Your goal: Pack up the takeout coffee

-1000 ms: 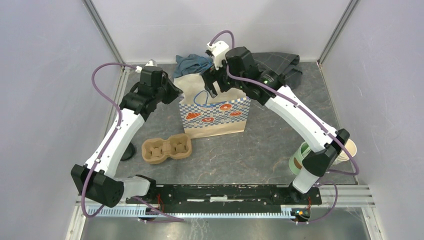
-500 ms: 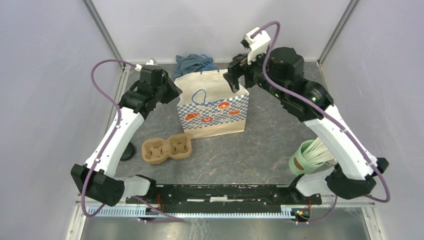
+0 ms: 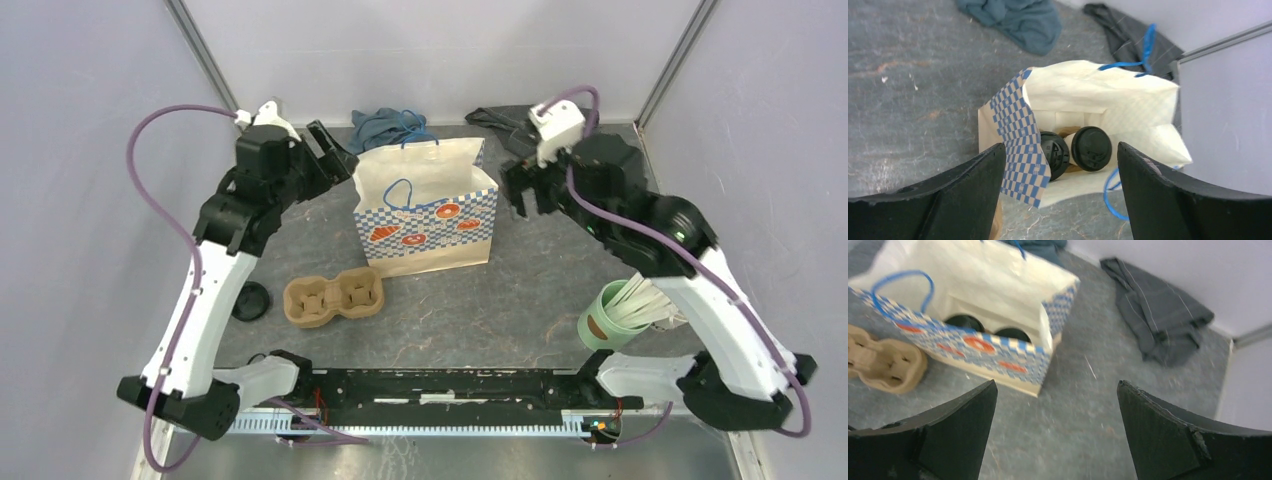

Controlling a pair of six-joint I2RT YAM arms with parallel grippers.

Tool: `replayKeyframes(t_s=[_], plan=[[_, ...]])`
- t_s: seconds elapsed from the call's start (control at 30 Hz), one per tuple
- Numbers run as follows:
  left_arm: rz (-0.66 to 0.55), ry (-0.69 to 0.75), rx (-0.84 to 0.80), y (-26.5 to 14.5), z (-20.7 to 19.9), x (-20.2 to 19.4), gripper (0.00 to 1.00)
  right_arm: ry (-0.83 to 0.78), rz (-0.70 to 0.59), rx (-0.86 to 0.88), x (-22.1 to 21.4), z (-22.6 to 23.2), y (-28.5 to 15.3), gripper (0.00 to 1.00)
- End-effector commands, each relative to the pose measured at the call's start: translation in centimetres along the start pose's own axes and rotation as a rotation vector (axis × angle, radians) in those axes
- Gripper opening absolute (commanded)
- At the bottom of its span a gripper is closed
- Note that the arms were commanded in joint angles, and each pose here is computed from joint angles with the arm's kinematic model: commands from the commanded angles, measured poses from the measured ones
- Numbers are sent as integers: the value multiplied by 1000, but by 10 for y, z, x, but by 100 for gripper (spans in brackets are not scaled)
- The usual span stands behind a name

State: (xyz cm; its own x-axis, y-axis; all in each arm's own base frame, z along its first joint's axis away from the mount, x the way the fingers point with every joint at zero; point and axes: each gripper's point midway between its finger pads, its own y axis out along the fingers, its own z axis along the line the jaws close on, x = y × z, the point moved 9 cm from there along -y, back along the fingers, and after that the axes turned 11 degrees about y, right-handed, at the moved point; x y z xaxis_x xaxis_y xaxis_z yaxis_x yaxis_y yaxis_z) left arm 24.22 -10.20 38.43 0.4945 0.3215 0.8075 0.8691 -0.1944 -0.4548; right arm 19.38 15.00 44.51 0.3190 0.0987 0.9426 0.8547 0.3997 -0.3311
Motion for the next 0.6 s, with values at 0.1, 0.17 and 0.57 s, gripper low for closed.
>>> replayKeyframes(t_s=[0.1,0.17,0.57], plan=[[-177,100,-164,-67,-10,28,92,160,138,-289,-68,-50,-88,94],[-189,89,-218,-78,-13,27,92,196,160,-324,-91,-54,-91,84],[-177,118,-387,-92,-28,31,94,326,336,-813,-172,-85,-37,66]])
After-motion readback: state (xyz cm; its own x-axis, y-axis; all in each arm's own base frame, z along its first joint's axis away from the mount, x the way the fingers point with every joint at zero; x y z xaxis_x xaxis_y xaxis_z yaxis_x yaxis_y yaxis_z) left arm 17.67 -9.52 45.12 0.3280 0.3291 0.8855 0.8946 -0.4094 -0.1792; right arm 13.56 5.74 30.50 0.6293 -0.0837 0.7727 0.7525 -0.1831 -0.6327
